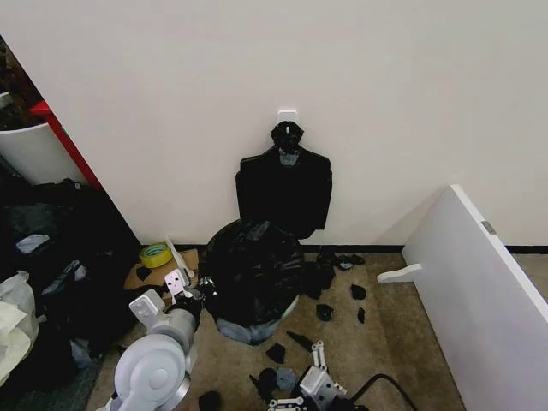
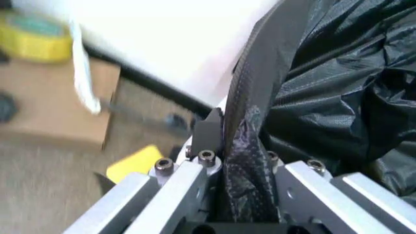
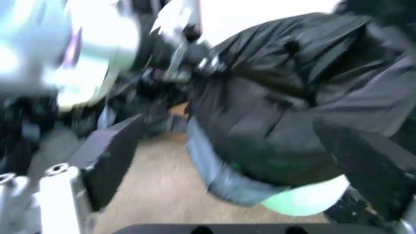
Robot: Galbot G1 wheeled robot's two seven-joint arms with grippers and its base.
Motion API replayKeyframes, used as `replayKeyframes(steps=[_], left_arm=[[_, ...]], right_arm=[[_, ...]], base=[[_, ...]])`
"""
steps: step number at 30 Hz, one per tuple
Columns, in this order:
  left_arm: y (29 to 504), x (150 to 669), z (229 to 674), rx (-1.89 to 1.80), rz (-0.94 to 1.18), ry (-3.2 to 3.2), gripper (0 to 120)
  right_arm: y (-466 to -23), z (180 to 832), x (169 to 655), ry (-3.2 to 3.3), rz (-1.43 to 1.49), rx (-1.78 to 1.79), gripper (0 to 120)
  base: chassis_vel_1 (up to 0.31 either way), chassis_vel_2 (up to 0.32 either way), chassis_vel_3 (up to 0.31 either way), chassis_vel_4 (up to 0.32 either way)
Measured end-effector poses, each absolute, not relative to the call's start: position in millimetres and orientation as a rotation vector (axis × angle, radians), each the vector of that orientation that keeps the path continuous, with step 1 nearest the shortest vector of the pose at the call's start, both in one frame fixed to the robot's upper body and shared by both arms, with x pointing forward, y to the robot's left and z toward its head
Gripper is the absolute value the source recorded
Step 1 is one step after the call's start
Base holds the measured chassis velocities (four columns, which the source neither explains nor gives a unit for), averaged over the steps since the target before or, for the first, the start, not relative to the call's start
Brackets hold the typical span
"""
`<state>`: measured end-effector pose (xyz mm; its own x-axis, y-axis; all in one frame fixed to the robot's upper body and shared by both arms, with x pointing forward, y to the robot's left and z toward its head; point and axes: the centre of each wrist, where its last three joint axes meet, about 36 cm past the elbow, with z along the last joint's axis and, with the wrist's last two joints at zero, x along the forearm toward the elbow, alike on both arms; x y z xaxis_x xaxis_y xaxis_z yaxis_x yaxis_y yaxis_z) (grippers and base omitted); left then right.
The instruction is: Place the garbage bag over the trash bin.
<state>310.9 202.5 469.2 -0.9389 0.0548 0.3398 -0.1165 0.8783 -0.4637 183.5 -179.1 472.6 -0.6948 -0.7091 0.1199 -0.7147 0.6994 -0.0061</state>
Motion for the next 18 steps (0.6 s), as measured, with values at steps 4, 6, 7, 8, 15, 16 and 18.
replayKeyframes(steps=[4,6,7,8,15,16,18], left_arm=[[194.7,302.9,455.5,-0.058,0.624,-2.835,2],[191.8,300.1,444.7,-0.092,0.523,-2.916,2],[191.8,300.1,444.7,-0.092,0.523,-2.916,2],[190.7,299.6,439.7,-0.101,0.476,-2.946,2],[189.6,301.4,418.3,-0.161,0.24,-3.083,2],[189.3,300.1,415.2,-0.177,0.204,-3.098,2],[186.1,297.1,412.8,-0.201,0.194,-3.097,2]], right_arm=[[-174.5,494.9,193.4,-2.756,-0.111,1.027,73],[-171.6,498.3,198.0,-2.722,-0.177,0.959,67],[-171.6,498.3,198.0,-2.722,-0.177,0.959,67],[-170.3,499.8,200.6,-2.704,-0.208,0.928,62],[-165.8,510.9,219.7,-2.611,-0.243,0.757,36],[-163.0,515.8,226.5,-2.617,-0.25,0.735,32],[-156.3,523.0,238.3,-2.628,-0.27,0.708,23]], base=[[0.0,0.0,0.0,0.0],[0.0,0.0,0.0,0.0],[0.0,0.0,0.0,0.0],[0.0,0.0,0.0,0.0],[0.0,0.0,0.0,0.0],[0.0,0.0,0.0,0.0],[0.0,0.0,0.0,0.0]])
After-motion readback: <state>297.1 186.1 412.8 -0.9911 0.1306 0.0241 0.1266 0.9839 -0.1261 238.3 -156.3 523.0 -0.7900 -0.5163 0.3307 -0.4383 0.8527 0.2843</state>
